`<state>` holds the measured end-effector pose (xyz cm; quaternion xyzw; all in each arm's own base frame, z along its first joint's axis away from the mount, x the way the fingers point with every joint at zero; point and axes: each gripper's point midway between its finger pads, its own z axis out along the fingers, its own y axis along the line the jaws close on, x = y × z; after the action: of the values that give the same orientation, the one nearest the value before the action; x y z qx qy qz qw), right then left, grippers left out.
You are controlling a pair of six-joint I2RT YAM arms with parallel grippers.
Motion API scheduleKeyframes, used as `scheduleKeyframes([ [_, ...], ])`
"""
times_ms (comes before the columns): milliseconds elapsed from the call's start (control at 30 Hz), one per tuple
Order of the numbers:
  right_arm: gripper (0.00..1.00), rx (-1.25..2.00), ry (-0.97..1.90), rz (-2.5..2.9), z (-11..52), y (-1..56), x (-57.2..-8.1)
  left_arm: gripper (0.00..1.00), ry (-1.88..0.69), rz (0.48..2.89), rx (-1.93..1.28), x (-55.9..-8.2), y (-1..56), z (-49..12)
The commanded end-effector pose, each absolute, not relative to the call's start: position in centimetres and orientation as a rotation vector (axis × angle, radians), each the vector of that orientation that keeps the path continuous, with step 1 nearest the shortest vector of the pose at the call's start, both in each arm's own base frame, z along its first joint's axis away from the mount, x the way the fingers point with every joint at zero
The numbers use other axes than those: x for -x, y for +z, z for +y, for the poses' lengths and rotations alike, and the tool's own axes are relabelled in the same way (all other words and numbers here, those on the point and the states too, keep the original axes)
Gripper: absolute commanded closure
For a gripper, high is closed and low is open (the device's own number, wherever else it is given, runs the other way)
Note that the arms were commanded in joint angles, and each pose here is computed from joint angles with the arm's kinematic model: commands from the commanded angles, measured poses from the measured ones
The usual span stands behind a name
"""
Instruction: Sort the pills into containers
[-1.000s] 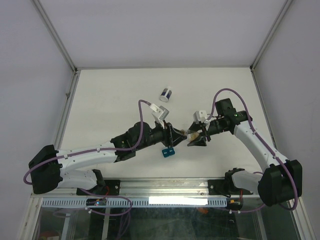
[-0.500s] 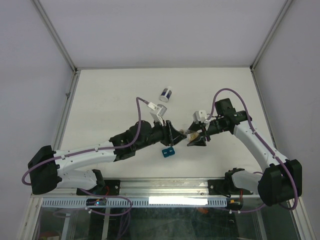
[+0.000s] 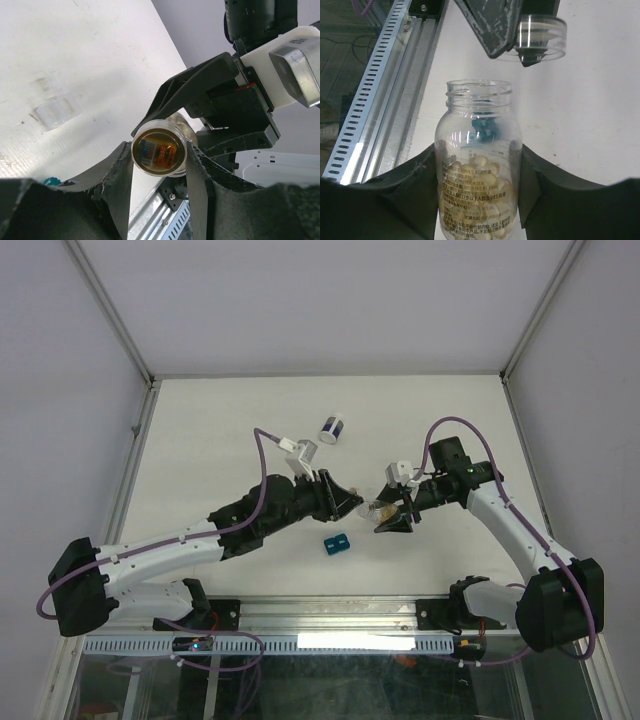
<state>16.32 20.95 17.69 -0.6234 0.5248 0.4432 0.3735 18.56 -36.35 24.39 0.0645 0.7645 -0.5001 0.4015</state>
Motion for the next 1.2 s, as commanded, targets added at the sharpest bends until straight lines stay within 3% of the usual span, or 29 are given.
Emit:
scheduleKeyframes([
  [0, 1.0, 1.596, 1.137, 1.292, 21.3, 18.9, -16.4, 1.0, -1.241, 1.847, -0.069, -20.3, 27.0, -34.5],
  [300, 1.0, 1.59, 1.135, 1.299, 21.2, 18.8, -16.5, 1.0, -0.958, 2.013, 0.23, -27.1, 16.8, -23.6],
  [433, 1.0, 1.587, 1.136, 1.301, 21.2, 18.8, -16.6, 0.88, -0.721, 2.058, 0.418, -29.7, 12.7, -17.5],
  [600, 1.0, 1.582, 1.132, 1.305, 21.1, 18.8, -16.7, 0.82, -0.438, 2.038, 0.714, -32.1, 9.9, -11.1],
  [1000, 1.0, 1.573, 1.132, 1.308, 21.0, 18.9, -16.8, 0.75, -0.019, 2.114, 1.039, -33.4, 5.6, -4.9],
  [1067, 1.0, 1.57, 1.13, 1.305, 21.0, 19.0, -16.8, 0.67, 0.015, 2.114, 1.064, -33.4, 5.5, -4.4],
  [1167, 1.0, 1.543, 1.132, 1.316, 21.0, 19.4, -17.2, 0.45, 0.067, 2.152, 1.085, -33.1, 4.5, -4.2],
])
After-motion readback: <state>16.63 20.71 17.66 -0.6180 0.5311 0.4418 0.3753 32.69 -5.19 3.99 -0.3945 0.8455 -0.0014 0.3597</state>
